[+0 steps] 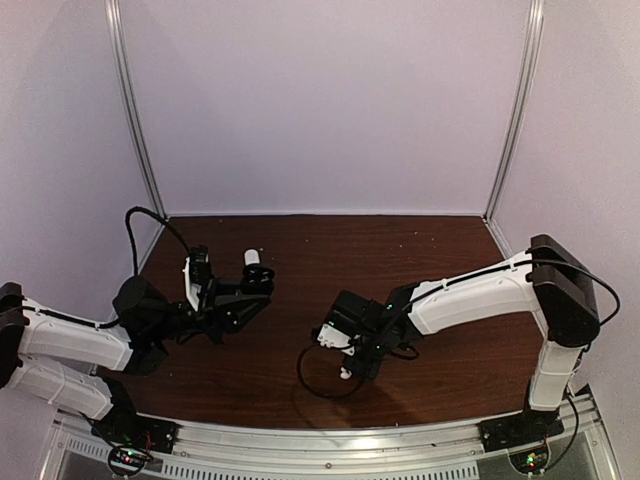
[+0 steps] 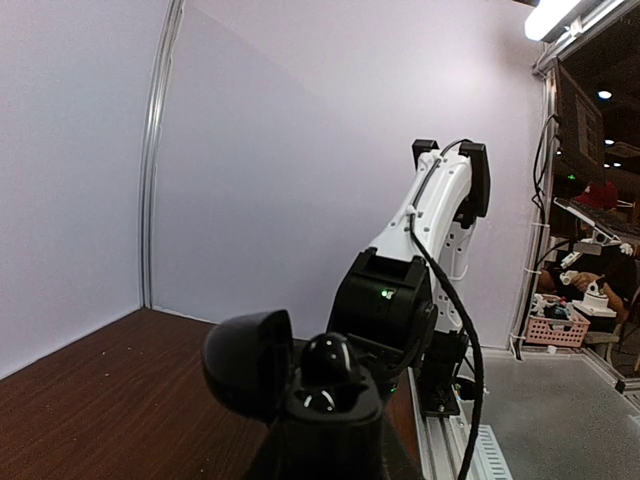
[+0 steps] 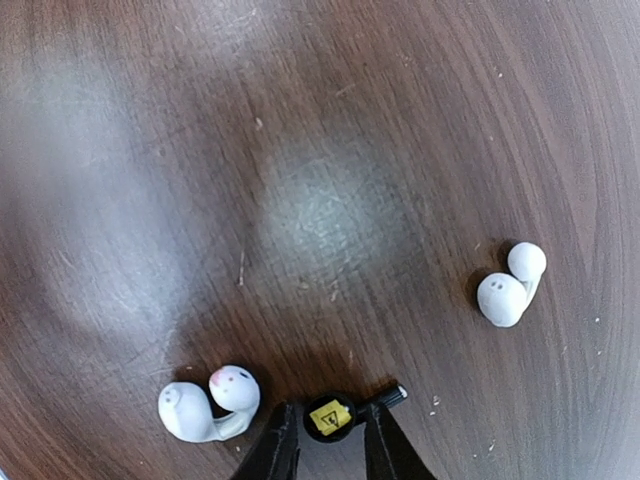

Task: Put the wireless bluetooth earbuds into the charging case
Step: Pick up the left earbud from the corner of the board.

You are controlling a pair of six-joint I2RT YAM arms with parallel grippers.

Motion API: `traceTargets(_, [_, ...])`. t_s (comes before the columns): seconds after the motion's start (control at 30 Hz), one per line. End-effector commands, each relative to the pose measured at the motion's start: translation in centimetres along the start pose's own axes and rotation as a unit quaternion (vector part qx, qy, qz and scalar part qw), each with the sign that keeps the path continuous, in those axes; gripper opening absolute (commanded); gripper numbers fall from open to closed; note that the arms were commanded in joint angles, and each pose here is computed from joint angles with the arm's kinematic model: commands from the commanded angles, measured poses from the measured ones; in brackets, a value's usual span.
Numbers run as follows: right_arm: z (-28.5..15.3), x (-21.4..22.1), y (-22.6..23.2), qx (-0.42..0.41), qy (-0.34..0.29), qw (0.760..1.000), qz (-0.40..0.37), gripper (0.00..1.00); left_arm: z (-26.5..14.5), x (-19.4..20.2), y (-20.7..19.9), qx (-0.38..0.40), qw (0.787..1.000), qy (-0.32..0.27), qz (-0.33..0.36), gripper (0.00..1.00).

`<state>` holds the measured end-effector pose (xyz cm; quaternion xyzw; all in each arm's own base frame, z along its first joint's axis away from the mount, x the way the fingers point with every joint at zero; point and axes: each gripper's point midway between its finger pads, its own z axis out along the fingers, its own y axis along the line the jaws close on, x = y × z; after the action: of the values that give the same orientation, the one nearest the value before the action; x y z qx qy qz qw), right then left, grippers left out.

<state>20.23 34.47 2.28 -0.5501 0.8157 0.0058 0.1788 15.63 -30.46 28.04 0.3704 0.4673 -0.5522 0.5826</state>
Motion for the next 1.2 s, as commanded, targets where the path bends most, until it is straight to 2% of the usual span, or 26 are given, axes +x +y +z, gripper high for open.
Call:
traceTargets(0.0, [1.0, 0.3, 0.1, 0.006, 0.012, 1.0, -0.003, 0.24, -0.3, -1.0, -0.3, 0.005, 1.0, -0.015, 0.02, 0.02])
traceTargets(0.2, [0.7, 0.2, -0.2, 0.009, 0.01, 1.0, 0.001, 0.22, -0.3, -1.0, -0.3, 0.004, 1.0, -0.015, 0.02, 0.02])
traceTargets(0.53, [-1.9, -1.2, -1.5, -0.011, -0.035, 0.998, 0.042, 0.16, -0.2, -0.9, -0.2, 0.003, 1.0, -0.015, 0.019, 0.02])
traceTargets(0.97, [-2.1, -0.6, -2.5, -0.001, -0.04, 0.998, 0.054, 0.13, -0.1, -1.0, -0.1, 0.003, 1.0, -0.015, 0.02, 0.02])
traceTargets(1.17, [-4.8, -2.7, -2.6, -0.051, -0.096, 0.99, 0.087, 0.13, 0.0, -0.1, 0.3, 0.0, 1.0, -0.007, 0.01, 0.02])
